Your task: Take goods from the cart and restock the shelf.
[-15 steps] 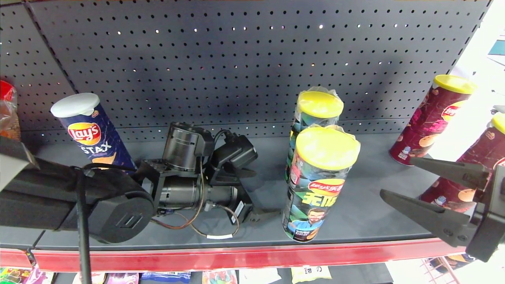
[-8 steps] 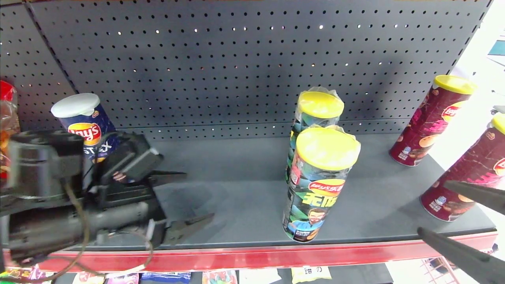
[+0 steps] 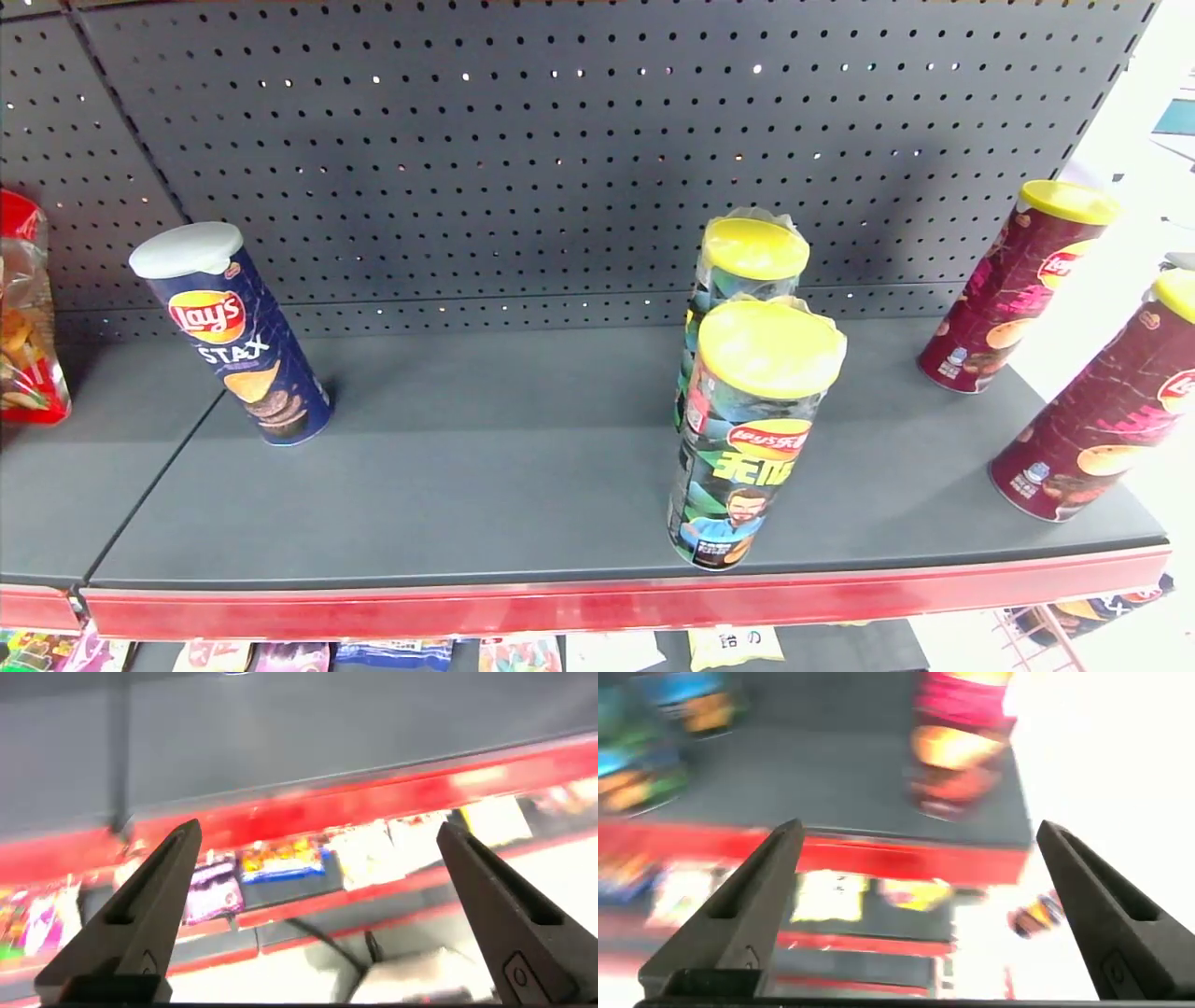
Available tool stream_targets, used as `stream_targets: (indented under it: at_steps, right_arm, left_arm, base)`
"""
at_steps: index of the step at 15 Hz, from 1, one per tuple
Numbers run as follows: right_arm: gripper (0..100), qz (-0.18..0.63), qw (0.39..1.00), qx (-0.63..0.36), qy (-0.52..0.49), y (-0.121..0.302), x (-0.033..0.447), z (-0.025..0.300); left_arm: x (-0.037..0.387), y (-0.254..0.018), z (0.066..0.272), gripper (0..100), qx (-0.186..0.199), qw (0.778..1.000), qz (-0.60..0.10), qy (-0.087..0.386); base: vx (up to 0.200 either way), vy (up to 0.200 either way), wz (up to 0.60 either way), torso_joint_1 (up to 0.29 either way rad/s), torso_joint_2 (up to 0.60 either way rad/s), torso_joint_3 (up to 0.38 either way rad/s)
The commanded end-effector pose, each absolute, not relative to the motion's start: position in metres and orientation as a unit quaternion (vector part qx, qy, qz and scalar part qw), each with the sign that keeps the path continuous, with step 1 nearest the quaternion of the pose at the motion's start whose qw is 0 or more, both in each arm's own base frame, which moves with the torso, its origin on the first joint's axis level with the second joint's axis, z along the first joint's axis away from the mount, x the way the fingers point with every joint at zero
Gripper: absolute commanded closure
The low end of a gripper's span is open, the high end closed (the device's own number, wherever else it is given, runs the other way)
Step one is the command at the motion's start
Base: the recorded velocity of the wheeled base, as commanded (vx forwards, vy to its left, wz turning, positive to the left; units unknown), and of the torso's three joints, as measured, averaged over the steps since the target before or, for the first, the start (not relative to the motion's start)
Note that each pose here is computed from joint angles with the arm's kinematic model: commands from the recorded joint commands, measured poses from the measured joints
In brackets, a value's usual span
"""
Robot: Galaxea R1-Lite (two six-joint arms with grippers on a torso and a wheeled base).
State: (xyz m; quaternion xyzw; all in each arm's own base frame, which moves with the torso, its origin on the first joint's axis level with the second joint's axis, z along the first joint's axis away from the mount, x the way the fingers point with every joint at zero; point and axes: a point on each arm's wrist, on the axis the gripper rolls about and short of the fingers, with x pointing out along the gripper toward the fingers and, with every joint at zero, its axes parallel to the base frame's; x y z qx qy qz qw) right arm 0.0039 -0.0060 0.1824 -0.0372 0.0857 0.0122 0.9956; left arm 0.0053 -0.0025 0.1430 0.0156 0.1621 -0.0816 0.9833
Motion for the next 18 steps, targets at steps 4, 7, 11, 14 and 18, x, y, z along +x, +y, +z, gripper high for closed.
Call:
stream_targets:
  at_steps: [4,7,11,14,18]
  right_arm:
    - [0,-0.016,0.995,-0.061,0.080,-0.008,-0.002,0.177]
    - [0,-0.009,0.995,-0.060,0.082,-0.008,-0.002,0.176]
    - [0,0.004,0.996,-0.044,0.078,-0.008,-0.003,0.175]
    - [0,0.003,0.996,-0.027,0.086,-0.007,-0.003,0.169]
    - [0,0.009,0.995,-0.028,0.093,-0.007,-0.002,0.166]
  left_arm:
    - [-0.012,-0.001,0.131,0,0.040,0.988,-0.092,0.120]
    - [-0.007,-0.001,0.138,0,0.051,0.988,-0.093,0.114]
    - [-0.007,-0.001,0.140,0,0.064,0.989,-0.087,0.101]
    - [-0.010,0.000,0.141,0,0.066,0.992,-0.063,0.087]
    - [-0.016,0.001,0.140,0,0.066,0.994,-0.062,0.069]
  base:
    - [0.000,0.000,0.00,0.000,0.00,0.000]
    - [-0.200,0.000,0.00,0.007,0.00,0.001]
    - [-0.200,0.000,0.00,0.004,0.00,0.001]
    - [-0.200,0.000,0.00,0.001,0.01,0.001]
    - [-0.050,0.000,0.00,-0.001,0.00,0.002]
